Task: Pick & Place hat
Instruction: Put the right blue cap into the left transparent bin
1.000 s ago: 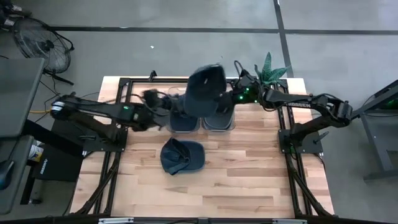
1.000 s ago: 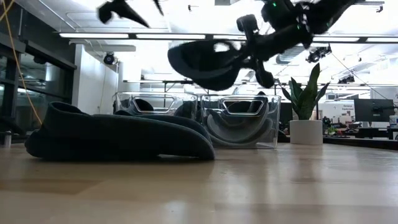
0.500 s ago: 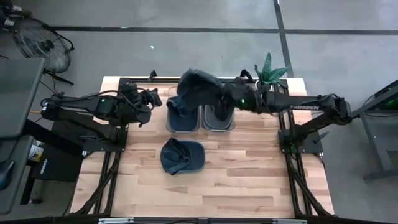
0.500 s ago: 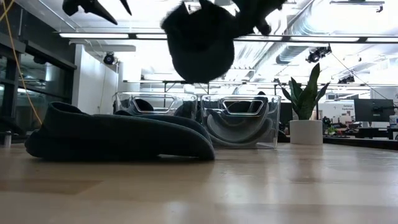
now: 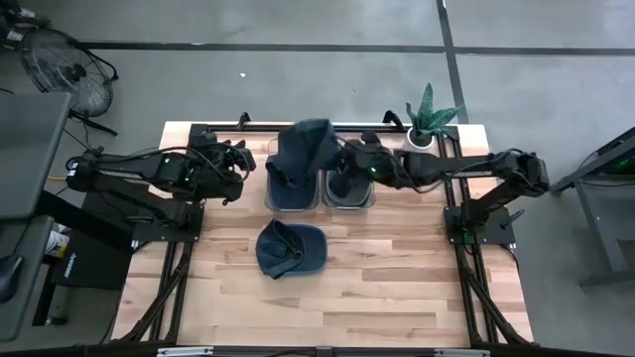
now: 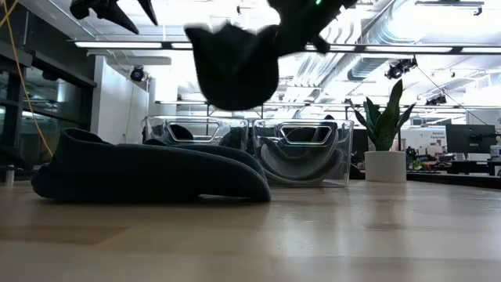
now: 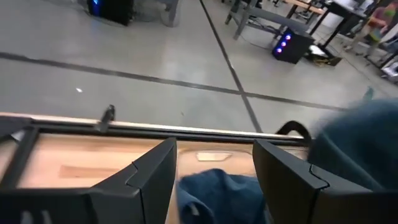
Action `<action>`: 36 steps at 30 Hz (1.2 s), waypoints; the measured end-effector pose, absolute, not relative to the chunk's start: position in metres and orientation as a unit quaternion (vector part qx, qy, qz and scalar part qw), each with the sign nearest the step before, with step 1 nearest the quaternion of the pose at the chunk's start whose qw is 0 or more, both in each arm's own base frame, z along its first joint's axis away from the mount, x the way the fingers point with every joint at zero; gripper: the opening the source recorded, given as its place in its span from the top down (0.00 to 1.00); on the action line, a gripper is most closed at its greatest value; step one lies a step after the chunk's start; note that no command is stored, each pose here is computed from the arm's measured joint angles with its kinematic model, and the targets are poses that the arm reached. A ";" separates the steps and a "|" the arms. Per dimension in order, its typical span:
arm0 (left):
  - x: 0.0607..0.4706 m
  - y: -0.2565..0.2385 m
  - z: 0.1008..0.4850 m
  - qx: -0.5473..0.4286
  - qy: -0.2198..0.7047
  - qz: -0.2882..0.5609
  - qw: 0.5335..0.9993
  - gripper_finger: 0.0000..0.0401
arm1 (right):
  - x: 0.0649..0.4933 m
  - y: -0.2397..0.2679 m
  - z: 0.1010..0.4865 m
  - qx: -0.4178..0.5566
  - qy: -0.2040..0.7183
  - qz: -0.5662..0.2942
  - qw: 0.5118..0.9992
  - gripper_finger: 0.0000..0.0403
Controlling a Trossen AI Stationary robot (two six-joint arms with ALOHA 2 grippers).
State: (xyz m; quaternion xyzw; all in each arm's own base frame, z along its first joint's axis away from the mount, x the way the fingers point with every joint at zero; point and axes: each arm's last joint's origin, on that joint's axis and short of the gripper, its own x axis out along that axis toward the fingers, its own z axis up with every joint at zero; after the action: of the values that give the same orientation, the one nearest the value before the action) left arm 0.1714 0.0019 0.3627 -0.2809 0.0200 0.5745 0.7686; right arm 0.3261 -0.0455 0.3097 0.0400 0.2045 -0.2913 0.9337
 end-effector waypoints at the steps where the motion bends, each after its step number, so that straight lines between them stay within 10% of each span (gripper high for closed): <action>1: 0.170 0.002 0.362 -0.273 0.021 0.579 0.768 0.48 | 0.329 -0.049 0.307 0.061 0.201 -0.291 0.933 0.99; 13: 0.145 0.006 0.363 -0.210 0.050 0.605 0.767 0.48 | 0.353 -0.081 0.270 0.338 0.189 -0.224 0.894 0.99; 36: 0.087 0.015 0.372 -0.215 0.042 0.601 0.768 0.48 | 0.396 -0.096 0.270 0.375 0.262 -0.235 0.857 0.99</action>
State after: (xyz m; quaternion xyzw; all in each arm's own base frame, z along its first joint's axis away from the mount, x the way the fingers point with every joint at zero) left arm 0.0869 0.0148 0.3717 -0.2152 0.0423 0.6014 0.7682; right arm 0.3959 -0.0956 0.2701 0.3749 0.2625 -0.2351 0.8575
